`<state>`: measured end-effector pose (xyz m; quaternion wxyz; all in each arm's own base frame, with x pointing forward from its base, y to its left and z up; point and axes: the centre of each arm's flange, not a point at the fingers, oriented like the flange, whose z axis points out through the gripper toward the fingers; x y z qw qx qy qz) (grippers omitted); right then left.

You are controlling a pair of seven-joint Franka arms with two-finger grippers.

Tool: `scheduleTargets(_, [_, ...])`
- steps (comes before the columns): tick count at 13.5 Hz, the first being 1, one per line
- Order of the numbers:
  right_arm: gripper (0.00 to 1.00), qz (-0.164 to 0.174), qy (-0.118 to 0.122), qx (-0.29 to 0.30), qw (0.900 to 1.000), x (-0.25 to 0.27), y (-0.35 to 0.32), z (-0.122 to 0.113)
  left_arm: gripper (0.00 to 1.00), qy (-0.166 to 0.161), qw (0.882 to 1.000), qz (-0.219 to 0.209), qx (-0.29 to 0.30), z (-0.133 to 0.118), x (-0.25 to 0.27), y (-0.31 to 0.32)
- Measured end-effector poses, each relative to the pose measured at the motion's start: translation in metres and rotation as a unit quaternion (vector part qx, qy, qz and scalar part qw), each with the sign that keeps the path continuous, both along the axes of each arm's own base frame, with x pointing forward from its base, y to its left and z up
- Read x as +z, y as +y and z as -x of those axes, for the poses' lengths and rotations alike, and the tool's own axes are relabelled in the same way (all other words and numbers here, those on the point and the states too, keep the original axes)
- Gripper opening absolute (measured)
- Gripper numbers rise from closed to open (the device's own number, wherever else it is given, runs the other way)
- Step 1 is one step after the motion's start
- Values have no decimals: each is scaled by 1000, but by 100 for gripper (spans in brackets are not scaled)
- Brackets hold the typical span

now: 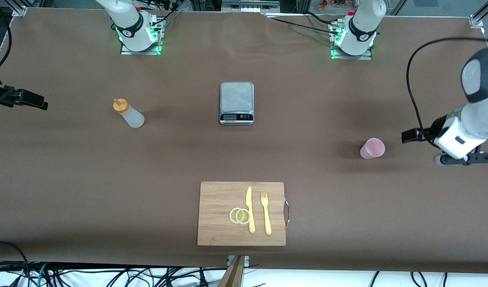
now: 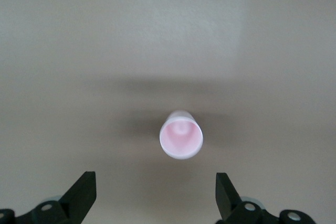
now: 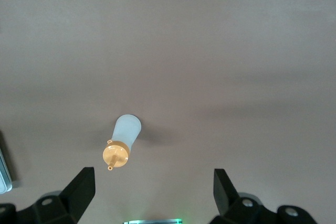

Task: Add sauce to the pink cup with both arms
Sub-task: 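Reach the left gripper down to the pink cup and grasp it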

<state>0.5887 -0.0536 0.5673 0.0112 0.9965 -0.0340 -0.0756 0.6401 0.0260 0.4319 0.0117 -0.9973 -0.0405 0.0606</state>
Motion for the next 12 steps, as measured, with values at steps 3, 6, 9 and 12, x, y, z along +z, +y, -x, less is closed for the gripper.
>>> scheduleTargets(3, [100,0,0,0,1000,-4,0,-3,100,-18,999,-28,-16,4,-74,11])
scheduleTargets(6, [100,0,4,0,1000,-10,0,-5,100,-19,998,-38,-40,29,-134,6])
scheduleTargets(9, [100,0,6,0,1000,-13,-1,-6,100,-2,998,-33,-47,49,-165,0])
scheduleTargets(12, [100,-1,7,0,1000,-13,-1,-6,100,11,999,-22,-48,57,-179,-1])
